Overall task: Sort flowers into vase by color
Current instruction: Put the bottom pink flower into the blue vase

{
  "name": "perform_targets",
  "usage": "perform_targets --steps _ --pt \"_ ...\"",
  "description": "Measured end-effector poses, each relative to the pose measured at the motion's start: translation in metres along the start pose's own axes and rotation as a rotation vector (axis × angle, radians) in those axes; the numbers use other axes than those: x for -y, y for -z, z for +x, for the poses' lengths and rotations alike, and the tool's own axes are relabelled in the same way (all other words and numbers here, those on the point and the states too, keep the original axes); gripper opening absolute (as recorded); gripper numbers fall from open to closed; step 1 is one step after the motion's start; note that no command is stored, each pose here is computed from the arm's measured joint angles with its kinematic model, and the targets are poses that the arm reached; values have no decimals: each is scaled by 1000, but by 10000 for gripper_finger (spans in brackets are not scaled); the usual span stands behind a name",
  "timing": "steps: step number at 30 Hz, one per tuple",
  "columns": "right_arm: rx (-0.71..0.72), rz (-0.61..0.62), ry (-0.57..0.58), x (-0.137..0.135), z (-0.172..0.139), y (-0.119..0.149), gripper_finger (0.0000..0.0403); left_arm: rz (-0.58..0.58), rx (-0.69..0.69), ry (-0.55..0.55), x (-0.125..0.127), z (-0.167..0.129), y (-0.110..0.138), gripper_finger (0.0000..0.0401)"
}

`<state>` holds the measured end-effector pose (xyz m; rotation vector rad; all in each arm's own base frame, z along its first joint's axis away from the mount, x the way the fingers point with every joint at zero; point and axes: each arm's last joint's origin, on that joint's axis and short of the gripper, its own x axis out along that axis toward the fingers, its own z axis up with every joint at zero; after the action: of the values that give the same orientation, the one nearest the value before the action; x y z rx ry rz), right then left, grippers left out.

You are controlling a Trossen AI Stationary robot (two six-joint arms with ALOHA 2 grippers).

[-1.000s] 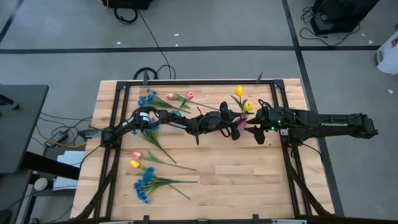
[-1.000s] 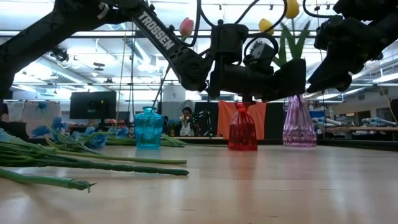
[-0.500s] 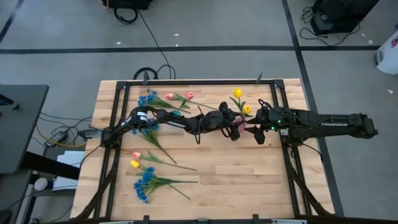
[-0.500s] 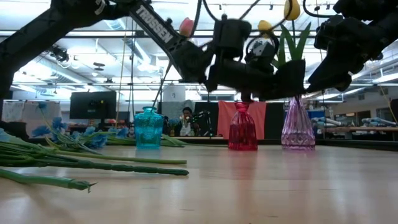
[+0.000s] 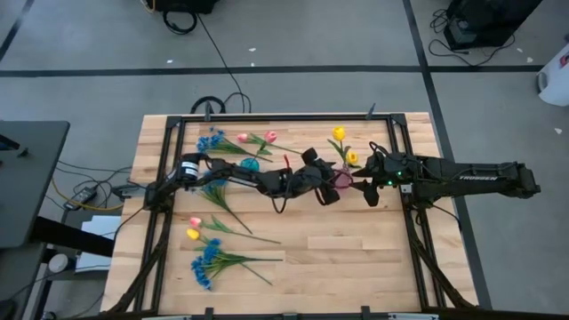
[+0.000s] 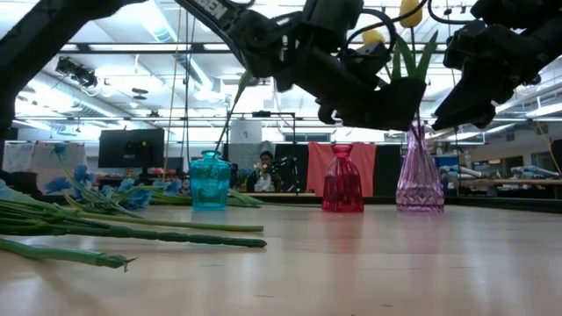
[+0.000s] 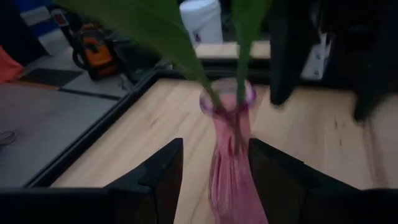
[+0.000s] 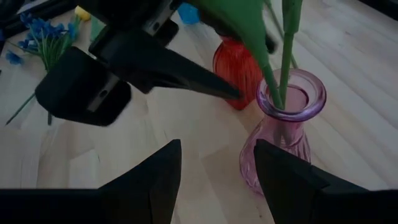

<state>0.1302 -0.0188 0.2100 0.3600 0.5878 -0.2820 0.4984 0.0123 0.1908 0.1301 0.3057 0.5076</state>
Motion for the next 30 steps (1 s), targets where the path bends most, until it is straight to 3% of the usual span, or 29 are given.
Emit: perform_targets --steps 8,15,21,24,30 --pt "24 -6 -22 -1 -2 -2 212 7 28 40 15 -47 5 188" --pt "62 -62 -134 -11 -3 -5 212 -47 91 152 7 -122 17 188" --pt "121 -151 -237 -29 3 -10 209 80 -45 278 13 -177 29 188" --pt "128 -175 -265 -40 10 -10 209 153 -159 392 19 -193 38 188" --pt "75 -208 -251 -61 30 -4 209 136 -316 557 28 -210 49 188"
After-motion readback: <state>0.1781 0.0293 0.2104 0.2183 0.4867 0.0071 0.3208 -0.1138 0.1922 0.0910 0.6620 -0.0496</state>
